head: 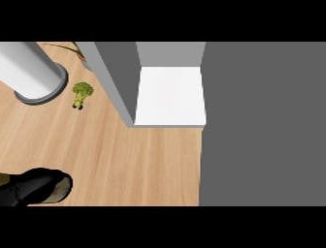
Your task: Pick up the wine, place it into the cabinet and close the cabinet
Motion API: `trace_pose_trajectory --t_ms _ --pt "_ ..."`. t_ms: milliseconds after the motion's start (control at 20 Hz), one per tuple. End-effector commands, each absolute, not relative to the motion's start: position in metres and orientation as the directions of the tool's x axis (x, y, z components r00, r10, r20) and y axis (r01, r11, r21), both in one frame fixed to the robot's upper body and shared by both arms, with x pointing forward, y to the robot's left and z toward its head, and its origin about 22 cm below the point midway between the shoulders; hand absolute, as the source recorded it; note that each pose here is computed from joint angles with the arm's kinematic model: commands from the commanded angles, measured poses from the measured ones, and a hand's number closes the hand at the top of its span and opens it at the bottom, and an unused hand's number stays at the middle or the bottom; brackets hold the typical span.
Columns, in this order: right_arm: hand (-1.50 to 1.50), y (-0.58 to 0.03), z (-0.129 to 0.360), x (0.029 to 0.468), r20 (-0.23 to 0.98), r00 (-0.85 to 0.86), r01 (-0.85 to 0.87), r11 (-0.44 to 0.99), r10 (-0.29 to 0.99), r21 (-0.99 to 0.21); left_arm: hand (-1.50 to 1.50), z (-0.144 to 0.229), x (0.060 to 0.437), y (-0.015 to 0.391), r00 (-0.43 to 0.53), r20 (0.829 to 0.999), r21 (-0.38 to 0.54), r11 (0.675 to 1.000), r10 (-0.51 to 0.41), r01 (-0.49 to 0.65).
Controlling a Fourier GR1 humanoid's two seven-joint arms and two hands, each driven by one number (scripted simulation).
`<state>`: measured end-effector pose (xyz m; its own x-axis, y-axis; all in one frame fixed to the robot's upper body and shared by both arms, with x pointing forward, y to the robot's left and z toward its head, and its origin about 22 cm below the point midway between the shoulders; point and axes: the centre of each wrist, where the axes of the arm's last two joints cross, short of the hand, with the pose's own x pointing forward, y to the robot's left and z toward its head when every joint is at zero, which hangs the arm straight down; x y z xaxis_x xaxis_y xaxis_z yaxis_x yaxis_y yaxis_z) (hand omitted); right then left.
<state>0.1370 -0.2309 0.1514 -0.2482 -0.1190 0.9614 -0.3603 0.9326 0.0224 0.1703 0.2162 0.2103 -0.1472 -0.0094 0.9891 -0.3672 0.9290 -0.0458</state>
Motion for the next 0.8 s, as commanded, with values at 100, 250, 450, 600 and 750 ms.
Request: trace_pose_trajectory --t_ms 100,250,450,600,750 --pt "-1.50 -0.237 0.188 0.103 0.941 -0.288 -0.387 0.921 -0.176 0.054 -1.50 0.215 0.132 0.222 -0.212 0.975 -0.042 0.887 -0.064 -0.461" --pt "-1.50 -0.231 0.188 0.097 0.934 -0.296 -0.398 0.915 -0.199 0.069 -1.50 0.204 0.146 0.235 -0.177 0.981 -0.014 0.883 -0.078 -0.468" --pt "-1.50 -0.240 0.189 0.095 0.940 -0.286 -0.414 0.908 -0.188 0.056 -1.50 0.186 0.145 0.239 -0.147 0.986 0.001 0.887 -0.077 -0.462" --pt "-1.50 -0.237 0.182 0.095 0.933 -0.298 -0.408 0.911 -0.204 0.069 -1.50 0.175 0.142 0.248 -0.126 0.990 -0.002 0.876 -0.067 -0.481" --pt "-1.50 -0.238 0.172 0.098 0.934 -0.284 -0.397 0.913 -0.218 0.093 -1.50 0.145 0.147 0.253 -0.100 0.993 0.000 0.877 -0.055 -0.480"
